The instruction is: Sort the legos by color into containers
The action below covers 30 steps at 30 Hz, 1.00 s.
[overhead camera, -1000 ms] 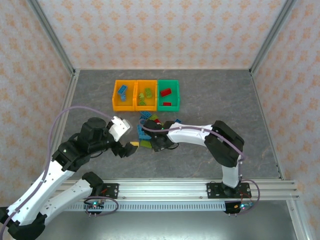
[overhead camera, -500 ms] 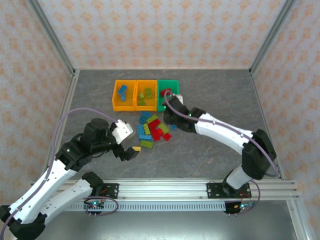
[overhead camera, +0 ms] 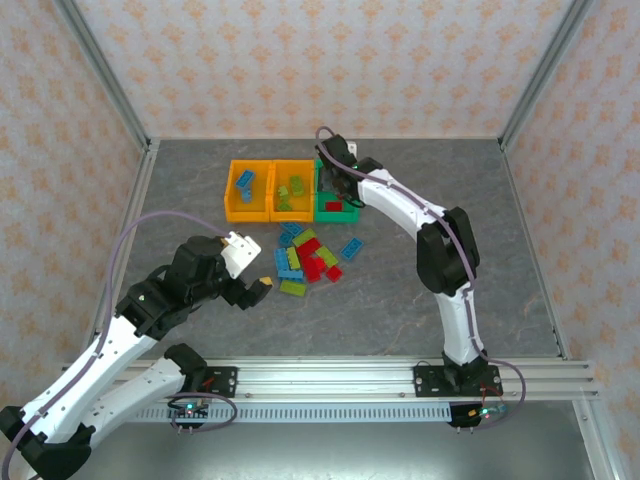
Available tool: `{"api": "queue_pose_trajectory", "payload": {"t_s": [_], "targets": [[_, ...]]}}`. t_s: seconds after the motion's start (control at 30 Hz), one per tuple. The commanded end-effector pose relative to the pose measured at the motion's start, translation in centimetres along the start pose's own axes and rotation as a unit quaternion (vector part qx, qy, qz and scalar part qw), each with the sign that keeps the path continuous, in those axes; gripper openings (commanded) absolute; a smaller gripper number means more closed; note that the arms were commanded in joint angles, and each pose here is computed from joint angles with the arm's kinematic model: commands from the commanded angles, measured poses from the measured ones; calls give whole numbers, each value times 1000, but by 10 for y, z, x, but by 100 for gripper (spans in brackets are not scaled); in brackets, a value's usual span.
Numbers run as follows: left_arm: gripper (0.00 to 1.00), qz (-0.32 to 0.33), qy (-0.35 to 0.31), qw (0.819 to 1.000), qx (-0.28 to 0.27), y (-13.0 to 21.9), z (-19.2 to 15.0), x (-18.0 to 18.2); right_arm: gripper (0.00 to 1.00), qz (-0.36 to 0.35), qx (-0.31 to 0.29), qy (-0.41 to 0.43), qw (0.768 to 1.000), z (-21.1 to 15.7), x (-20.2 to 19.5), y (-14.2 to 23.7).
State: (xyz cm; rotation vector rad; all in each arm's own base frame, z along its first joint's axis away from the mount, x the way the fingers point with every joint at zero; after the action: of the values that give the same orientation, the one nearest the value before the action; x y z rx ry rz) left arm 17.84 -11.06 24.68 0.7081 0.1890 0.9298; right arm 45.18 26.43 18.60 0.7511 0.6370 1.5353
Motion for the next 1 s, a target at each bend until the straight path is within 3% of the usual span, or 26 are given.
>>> {"api": "queue_pose_trajectory", "payload": {"t_s": [0.0,0.23,0.37,0.5,0.67,0.97], "targets": [[100,24,10,1000,-5,1,-1,7,63,29,-3,-8,1000,5,-4,51],[100,25,9,1000,-2,0,-4,7,64,99,3,-53,994,-74,-17,117],[100,18,8,1000,-5,-1,-2,5,66,119,32,2,992,-132,-12,129],[100,11,7,1000,-6,-2,-2,3,69,100,59,126,985,-174,-14,115],[100,14,9,1000,0,-3,-4,4,70,103,113,250,956,-200,-11,91],[100,30,10,1000,-1,-1,-6,8,68,112,136,302,937,-208,10,53]]}}
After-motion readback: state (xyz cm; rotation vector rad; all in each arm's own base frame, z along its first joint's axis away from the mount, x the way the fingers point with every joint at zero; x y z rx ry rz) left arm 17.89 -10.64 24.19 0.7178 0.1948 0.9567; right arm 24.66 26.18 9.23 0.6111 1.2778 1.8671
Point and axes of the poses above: each hand's point on the last joint's axis, 136 mm out from that joint toward the fingers, its own y axis back along the fingers, its own x axis along the line the jaws close on, z = x × y, the point moved 5 cm from there along y, back along the fingers, and after that the axes turned 2 degrees about y, right-handed, at the moved point
